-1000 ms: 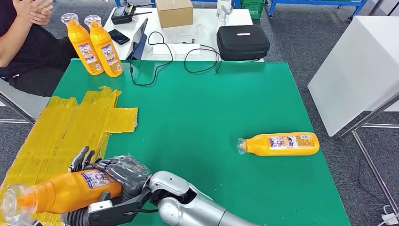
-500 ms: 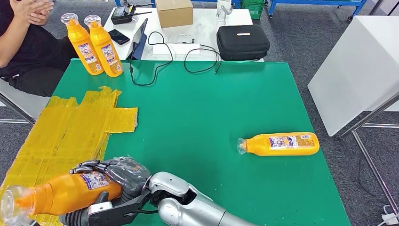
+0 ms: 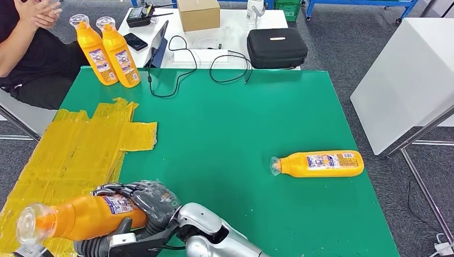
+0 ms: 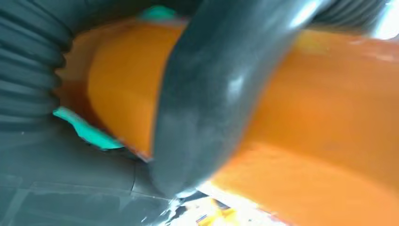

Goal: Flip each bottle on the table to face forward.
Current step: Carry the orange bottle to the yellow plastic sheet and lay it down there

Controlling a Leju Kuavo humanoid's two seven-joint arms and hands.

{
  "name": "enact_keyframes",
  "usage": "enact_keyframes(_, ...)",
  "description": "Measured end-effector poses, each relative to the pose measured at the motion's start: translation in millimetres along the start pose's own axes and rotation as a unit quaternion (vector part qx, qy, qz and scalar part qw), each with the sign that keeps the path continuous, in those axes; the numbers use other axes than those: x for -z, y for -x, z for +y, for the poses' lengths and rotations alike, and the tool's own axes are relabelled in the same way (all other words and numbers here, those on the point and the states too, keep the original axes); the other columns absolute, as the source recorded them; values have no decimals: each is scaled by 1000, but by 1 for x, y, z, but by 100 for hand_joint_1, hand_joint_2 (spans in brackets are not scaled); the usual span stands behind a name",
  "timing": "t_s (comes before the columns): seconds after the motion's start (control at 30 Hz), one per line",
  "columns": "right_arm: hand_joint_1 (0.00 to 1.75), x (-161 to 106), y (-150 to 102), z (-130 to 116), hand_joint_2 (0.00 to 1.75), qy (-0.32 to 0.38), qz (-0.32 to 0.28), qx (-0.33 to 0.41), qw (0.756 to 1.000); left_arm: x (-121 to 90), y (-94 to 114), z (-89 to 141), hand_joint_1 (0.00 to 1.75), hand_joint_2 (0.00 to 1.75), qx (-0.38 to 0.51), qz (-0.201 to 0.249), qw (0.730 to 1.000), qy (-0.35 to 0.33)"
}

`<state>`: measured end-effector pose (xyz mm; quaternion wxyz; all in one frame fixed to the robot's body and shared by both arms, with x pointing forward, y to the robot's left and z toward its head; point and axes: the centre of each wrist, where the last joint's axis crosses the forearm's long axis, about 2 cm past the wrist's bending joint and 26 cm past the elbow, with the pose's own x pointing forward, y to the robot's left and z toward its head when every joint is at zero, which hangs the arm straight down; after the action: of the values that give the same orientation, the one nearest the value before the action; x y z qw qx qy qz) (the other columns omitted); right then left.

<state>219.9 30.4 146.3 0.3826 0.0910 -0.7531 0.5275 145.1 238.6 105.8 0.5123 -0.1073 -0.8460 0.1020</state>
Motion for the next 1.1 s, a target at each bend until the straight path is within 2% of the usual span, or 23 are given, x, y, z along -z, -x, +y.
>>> enact_keyframes(0.23, 0, -36, 11, -5, 0, 77, 24, 30, 996, 8, -3, -8, 175, 175, -3, -17, 1000, 0)
enact_keyframes(0.37, 0, -60, 22, -4, 0, 115, 62, 41, 991, 9, -5, -3, 175, 175, 24, -26, 999, -13)
enact_keyframes(0.57, 0, -77, 25, -7, 0, 142, 82, 46, 985, 9, -7, 4, 175, 175, 53, -31, 998, -27)
enact_keyframes(0.67, 0, -81, 26, -9, 0, 151, 86, 49, 984, 9, -8, 8, 175, 175, 96, -34, 994, -34)
enact_keyframes(0.73, 0, -83, 25, -10, 0, 156, 87, 50, 983, 11, -9, 12, 175, 175, 171, -37, 984, -45)
enact_keyframes(0.9, 0, -86, 26, -12, 0, 163, 89, 53, 981, 20, -12, 25, 175, 175, 381, -61, 919, -84)
enact_keyframes(0.93, 0, -86, 26, -12, 0, 165, 90, 56, 981, 21, -12, 28, 175, 175, 430, -68, 895, -92)
enact_keyframes(1.03, 0, -87, 27, -13, 0, 171, 89, 69, 979, 22, -9, 37, 175, 175, 592, -104, 793, -103)
enact_keyframes(1.1, 0, -88, 28, -12, 0, 172, 88, 74, 978, 21, -5, 43, 175, 175, 635, -111, 758, -97)
